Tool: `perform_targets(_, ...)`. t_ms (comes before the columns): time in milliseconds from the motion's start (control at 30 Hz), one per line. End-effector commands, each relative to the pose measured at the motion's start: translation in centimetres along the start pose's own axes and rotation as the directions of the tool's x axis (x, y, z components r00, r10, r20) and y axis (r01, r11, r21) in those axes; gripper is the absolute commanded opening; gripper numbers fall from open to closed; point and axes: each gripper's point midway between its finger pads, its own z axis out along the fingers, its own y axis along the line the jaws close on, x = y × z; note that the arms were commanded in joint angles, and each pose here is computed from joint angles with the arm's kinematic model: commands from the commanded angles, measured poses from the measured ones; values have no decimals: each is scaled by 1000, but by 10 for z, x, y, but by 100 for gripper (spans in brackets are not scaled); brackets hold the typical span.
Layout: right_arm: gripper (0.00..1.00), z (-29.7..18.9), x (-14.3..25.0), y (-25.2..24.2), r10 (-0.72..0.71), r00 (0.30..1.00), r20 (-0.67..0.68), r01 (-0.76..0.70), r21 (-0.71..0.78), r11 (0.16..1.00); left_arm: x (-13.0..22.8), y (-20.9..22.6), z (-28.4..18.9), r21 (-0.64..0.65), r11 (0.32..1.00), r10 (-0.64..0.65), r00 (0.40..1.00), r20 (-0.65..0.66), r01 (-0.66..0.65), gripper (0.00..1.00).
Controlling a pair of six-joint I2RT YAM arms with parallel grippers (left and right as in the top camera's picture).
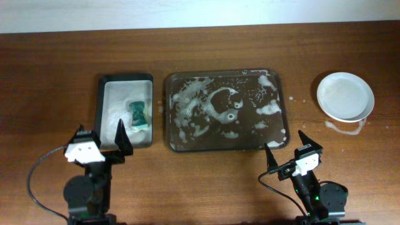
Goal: Clean dirty plates on tray and stack at the side
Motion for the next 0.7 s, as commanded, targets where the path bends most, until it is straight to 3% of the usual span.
perform_targets(0, 98, 0, 2, 3, 11, 1000, 1, -11, -16, 1000, 8, -6, -10, 43, 994, 94, 995, 38, -96, 99)
perform_targets(133, 98, 0, 2, 3, 11, 1000, 1, -11, -16, 1000, 15, -13, -16, 82, 972, 214, 974, 70, -220, 99)
perform_targets(667, 99, 0, 2, 3, 11, 1000, 1, -11, -16, 1000, 56, -8, -18, 86, 943, 320, 947, 21, -321, 99)
